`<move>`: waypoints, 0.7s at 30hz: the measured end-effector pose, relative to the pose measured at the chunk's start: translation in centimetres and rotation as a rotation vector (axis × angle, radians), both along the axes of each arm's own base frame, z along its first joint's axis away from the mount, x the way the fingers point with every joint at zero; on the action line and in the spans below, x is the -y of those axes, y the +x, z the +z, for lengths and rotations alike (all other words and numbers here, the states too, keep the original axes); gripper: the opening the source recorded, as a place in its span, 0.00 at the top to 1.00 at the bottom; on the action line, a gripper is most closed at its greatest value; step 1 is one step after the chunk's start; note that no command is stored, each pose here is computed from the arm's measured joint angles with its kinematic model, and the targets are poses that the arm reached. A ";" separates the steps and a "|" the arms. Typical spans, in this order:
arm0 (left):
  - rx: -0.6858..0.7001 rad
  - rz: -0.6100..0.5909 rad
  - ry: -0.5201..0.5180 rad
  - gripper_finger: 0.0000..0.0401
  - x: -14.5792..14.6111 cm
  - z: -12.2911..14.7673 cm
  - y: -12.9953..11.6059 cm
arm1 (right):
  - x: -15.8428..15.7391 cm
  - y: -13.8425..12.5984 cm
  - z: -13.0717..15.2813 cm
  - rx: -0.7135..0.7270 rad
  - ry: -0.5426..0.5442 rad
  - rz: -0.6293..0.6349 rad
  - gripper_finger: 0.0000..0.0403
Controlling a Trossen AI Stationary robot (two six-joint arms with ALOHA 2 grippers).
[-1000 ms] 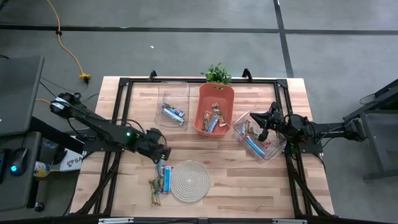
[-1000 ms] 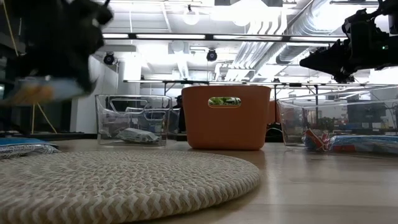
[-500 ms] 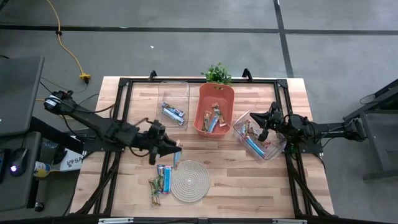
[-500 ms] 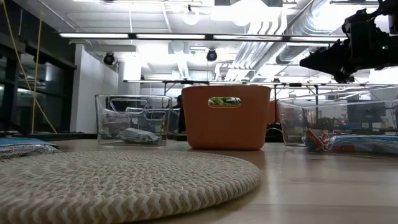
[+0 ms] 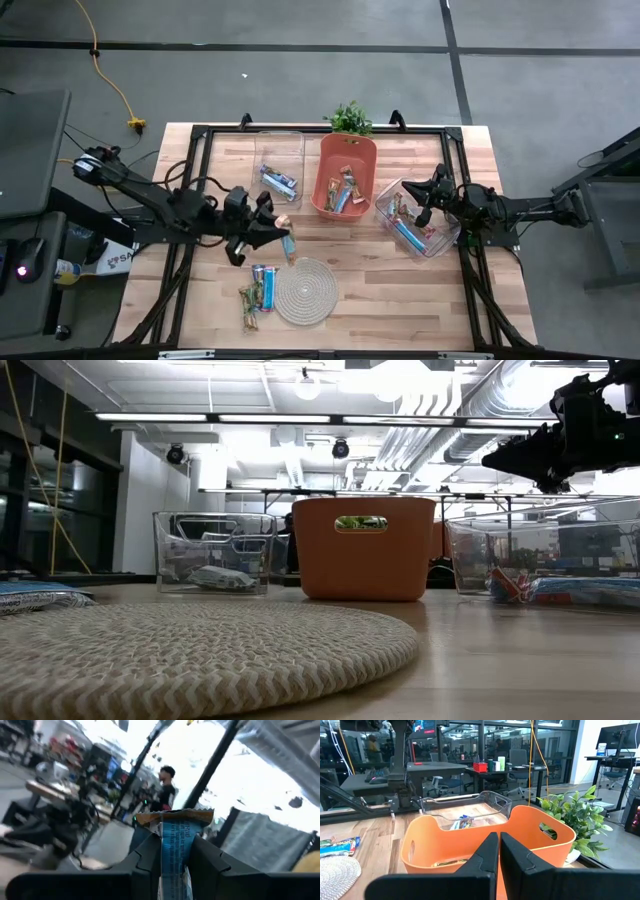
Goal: Pick and place Granola Bars by type
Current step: Put the yellow granola bar into the orange bin
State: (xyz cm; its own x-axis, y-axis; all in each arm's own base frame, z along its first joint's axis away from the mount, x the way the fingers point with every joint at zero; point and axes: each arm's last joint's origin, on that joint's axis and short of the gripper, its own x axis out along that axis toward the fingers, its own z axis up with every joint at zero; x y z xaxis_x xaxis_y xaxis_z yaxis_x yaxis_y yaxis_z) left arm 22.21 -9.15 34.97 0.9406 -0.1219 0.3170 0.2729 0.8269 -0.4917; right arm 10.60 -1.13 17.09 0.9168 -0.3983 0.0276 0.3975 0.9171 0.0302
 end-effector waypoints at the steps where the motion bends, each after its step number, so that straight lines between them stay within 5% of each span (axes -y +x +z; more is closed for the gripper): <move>1: 0.011 0.026 -0.005 0.81 -0.2 0.0 0.1 | 0.0 0.0 0.0 0.000 0.000 0.000 1.00; 10: 0.055 0.081 0.031 0.81 -2.4 1.6 4.3 | 0.0 0.0 0.0 0.000 0.000 0.001 1.00; 21: -0.312 0.279 -0.098 0.81 -8.6 2.2 12.7 | 0.0 0.0 0.0 0.000 0.000 0.000 1.00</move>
State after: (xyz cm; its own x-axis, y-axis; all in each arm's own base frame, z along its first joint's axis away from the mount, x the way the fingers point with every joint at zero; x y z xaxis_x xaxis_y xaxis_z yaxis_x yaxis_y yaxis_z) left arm 34.95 -0.55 37.15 0.9859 0.1673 0.0094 -0.1290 0.7934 -0.5949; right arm 10.60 -1.12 17.09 0.9169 -0.3981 0.0275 0.3973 0.9172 0.0302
